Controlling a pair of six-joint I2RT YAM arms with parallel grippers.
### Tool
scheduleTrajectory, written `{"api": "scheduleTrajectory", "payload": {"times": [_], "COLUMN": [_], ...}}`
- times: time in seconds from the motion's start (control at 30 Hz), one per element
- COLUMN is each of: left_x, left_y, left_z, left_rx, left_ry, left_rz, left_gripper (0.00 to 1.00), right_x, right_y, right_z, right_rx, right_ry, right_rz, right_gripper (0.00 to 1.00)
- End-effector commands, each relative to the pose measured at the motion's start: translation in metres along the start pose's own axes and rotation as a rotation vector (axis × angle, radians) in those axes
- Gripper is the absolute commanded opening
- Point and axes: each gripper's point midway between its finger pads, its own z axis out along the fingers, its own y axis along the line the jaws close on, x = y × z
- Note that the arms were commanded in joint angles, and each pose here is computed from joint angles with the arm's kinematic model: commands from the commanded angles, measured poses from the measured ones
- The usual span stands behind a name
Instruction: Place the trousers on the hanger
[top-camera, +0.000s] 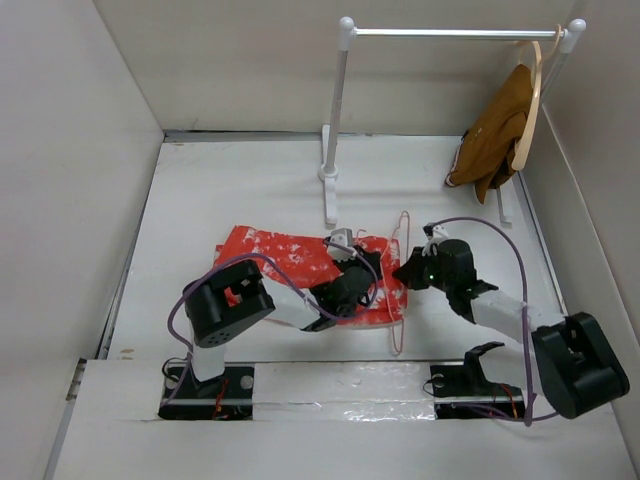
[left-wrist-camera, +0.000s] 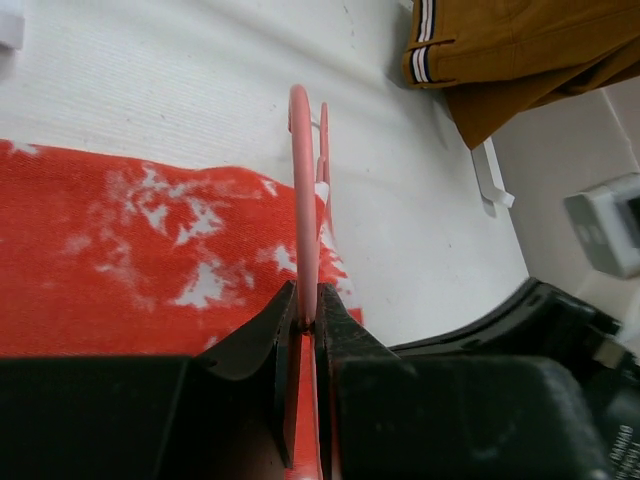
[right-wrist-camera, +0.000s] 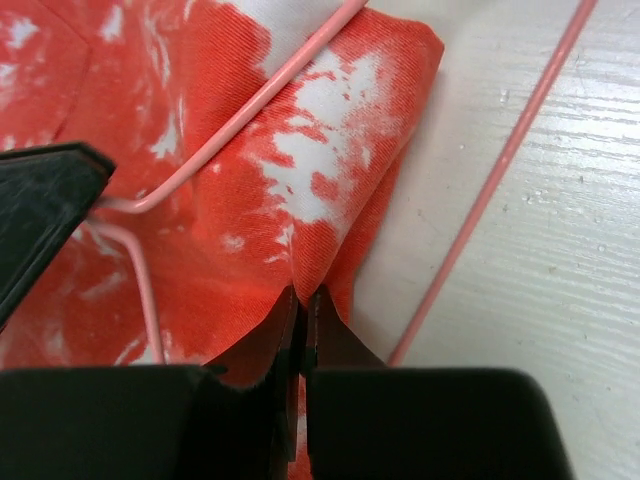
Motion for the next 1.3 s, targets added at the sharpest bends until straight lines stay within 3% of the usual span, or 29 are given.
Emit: {"api": "scheduleTrajectory", "payload": {"times": [0.0, 0.33, 0.67, 0.83, 1.27], "left_x": [-0.014, -0.043, -0.053, -0.058, -0.101], "left_y": [0.028, 0.075, 0.103, 0.102, 0.081], "left_z": [-0.006, -0.022, -0.052, -0.063, -0.054], "left_rx": [-0.074, -0.185, -0.209, -0.198, -0.276], "left_ry": [-0.036, -0.093, -0.052, -0.039, -0.157], "left_rz": [0.098, 0.114, 0.213, 0.263, 0.371], "left_gripper": [0.00, 0.00, 0.00, 0.00, 0.00], "right_x": [-0.021, -0.047, -0.091, -0.105, -0.109], "right_y": [0.010, 0.017, -0.020, -0.025, -0.065], "right_z": [-0.013, -0.047, -0.073, -0.073, -0.078], "right_rx": [-0.031, -0.022, 0.085, 0.090, 0.178], "right_ry": [-0.073, -0.142, -0.306, -0.326, -0.333], "right_rz": [-0.019, -0.044, 0.021, 0.022, 0.077], "right_gripper": [0.00, 0.00, 0.00, 0.00, 0.00]}}
